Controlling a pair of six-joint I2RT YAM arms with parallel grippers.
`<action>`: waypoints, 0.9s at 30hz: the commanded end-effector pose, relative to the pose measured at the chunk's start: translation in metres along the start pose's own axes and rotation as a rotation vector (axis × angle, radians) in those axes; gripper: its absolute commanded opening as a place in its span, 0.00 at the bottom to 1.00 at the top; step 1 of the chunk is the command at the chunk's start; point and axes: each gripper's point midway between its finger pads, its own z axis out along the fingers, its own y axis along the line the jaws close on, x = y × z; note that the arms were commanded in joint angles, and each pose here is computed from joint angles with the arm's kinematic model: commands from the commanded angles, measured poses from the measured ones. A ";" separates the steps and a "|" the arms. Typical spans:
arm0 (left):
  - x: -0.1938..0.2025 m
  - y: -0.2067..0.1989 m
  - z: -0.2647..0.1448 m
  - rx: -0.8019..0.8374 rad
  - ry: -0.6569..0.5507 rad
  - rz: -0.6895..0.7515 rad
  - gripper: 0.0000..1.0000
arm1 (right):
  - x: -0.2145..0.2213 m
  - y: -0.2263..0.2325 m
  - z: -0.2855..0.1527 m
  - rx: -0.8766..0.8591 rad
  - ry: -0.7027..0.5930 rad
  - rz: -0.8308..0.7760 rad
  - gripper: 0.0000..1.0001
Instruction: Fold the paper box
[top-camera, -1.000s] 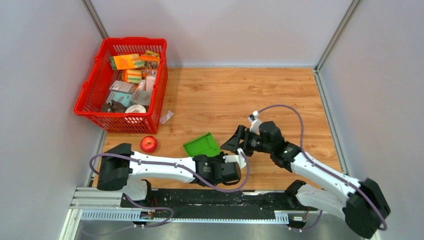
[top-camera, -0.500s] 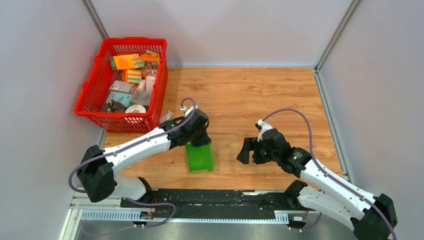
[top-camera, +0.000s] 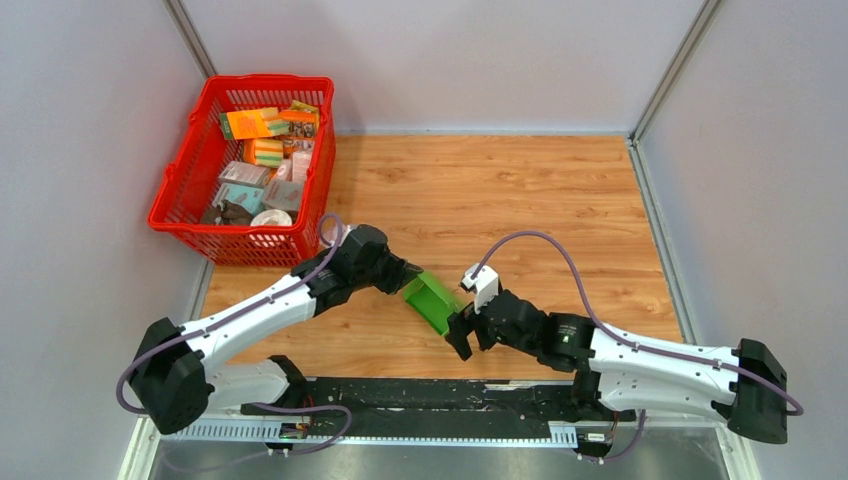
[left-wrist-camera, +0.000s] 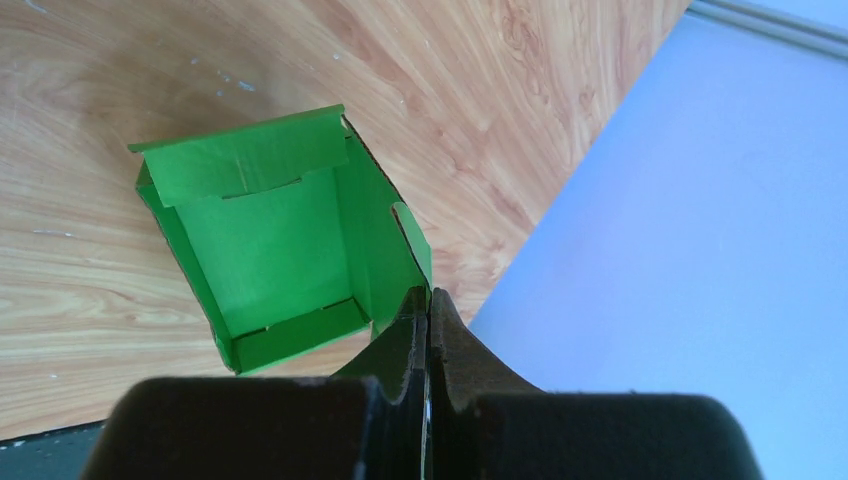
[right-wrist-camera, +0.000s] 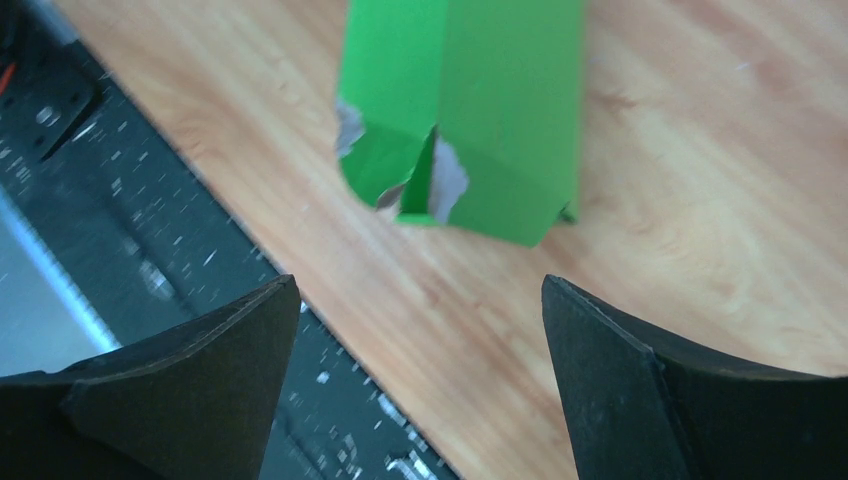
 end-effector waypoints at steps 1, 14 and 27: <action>-0.006 -0.009 0.001 0.065 -0.016 -0.120 0.00 | -0.057 -0.040 0.000 0.279 -0.207 0.026 0.96; -0.005 -0.022 0.011 0.145 0.005 0.009 0.38 | -0.060 -0.058 0.024 0.351 -0.211 0.089 0.96; -0.045 0.057 -0.037 0.076 -0.140 0.710 0.49 | -0.057 -0.056 0.010 0.235 -0.264 0.168 0.97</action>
